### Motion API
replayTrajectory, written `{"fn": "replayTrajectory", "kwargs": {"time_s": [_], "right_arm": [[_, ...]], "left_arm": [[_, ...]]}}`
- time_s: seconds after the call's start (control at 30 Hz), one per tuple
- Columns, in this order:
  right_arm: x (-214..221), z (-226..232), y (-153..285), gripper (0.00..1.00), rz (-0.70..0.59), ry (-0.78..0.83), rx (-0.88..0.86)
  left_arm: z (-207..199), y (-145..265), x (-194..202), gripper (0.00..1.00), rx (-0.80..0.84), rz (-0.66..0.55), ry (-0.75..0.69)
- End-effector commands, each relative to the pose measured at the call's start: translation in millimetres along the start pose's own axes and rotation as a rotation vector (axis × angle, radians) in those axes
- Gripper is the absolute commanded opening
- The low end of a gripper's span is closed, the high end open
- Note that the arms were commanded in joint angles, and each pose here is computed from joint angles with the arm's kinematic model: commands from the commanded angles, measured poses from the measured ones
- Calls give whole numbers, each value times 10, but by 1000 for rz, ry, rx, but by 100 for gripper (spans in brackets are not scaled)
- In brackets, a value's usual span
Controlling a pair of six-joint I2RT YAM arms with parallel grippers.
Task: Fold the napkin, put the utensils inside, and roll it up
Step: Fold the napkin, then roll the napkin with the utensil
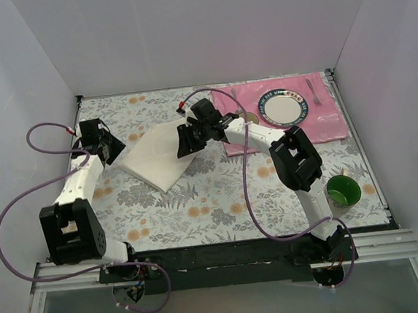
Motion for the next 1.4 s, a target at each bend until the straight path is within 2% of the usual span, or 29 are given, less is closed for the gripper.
{"fn": "replayTrajectory", "kwargs": {"time_s": [0.0,0.17,0.3,0.5,0.7,0.8,0.87,1.0,1.03,1.17,1.2,1.37], "right_arm": [[-138,113,-165,43,-45,9,-78],[-137,42,-333,42,-44,11,-96],[-121,-70,-388,42,-44,51,-73],[-107,-352,-313,41,-37,52,14],[-77,-543,-230,45,14,70,80],[-144,-608,-199,46,42,111,134],[-290,-539,-96,47,5,150,172],[-524,-356,181,54,-52,216,248],[-587,-267,273,55,-79,235,273],[-563,41,352,66,-105,326,315],[-496,211,286,73,-97,375,308],[-274,761,66,77,-69,644,392]], "left_arm": [[-153,220,298,31,258,131,86],[-134,-30,445,20,252,223,90],[-60,-193,524,19,209,246,99],[84,-298,507,20,103,209,92],[187,-436,518,22,7,214,73],[170,-446,460,22,3,213,66],[149,-417,404,24,11,186,61],[66,-263,259,34,48,129,59],[29,-148,193,42,70,102,66],[-88,156,-1,58,121,54,78],[-103,203,-32,60,110,54,100],[19,375,-47,63,13,85,214]]}}
Point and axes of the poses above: each gripper's point midway between its finger pads, its own y axis back along the fingers, its own z axis along the line the jaws close on, x = y × z, the point moved 8 cm from there along y, back along the fingers, and after that the axes turned 3 degrees about -y, right-handed, at the moved point
